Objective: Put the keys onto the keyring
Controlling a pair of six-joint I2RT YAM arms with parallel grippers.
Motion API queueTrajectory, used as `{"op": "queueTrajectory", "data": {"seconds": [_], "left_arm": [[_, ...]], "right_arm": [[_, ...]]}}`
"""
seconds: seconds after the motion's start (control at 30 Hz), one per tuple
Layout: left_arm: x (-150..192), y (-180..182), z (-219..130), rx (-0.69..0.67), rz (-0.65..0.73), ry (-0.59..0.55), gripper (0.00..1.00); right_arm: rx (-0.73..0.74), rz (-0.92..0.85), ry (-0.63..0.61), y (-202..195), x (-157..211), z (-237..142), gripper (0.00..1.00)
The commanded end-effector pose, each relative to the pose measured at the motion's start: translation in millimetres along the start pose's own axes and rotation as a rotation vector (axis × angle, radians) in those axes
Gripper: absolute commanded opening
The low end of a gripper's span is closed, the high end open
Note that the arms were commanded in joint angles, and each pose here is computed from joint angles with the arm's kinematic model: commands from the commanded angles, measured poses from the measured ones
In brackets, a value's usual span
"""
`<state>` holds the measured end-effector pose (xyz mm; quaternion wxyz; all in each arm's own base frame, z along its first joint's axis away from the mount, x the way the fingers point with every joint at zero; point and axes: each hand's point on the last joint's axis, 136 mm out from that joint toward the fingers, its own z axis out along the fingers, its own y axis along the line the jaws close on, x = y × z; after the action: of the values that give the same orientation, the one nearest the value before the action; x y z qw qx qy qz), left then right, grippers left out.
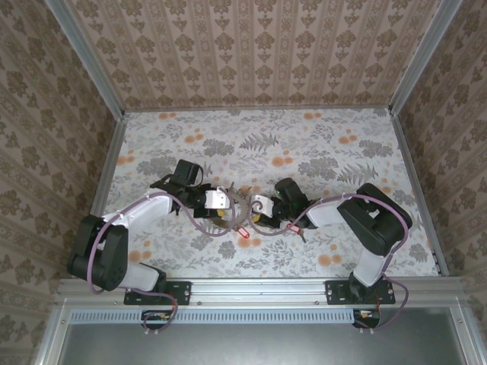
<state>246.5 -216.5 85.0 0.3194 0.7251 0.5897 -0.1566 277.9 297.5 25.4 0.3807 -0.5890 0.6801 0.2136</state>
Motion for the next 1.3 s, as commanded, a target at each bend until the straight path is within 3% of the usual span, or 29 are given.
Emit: {"op": "queueTrajectory", "data": {"seconds": [0.0,0.37,0.6,0.83,1.07,1.27], "left_arm": [[-0.3,-1.8,-2.6,0.010,0.000,0.009,0.46],[-2.0,-1.4,-3.5,0.009,0.001,0.003,0.46],[-2.4,-2.2,-3.9,0.010,0.002,-0.001,0.46],[-26.5,5.7,-13.2,-0.019,-0.007,-0.101,0.46],[-70.9,-0.3,-26.5,0.049,-0.057,-0.331,0.46],[-66.6,-1.8,-29.5,0.016,-0.044,-0.326,0.46]], "right_arm": [[-0.024,-0.008,-0.017,0.7,-9.5,6.0,0.28],[0.061,-0.028,0.051,-6.6,-1.6,17.0,0.18],[0.115,-0.031,0.046,-11.0,-2.2,14.8,0.01],[0.100,0.003,-0.143,-7.3,-42.7,1.5,0.00],[0.044,-0.007,-0.304,1.1,-85.1,-19.4,0.00],[-0.003,-0.052,-0.381,6.7,-109.4,-31.3,0.00]]}}
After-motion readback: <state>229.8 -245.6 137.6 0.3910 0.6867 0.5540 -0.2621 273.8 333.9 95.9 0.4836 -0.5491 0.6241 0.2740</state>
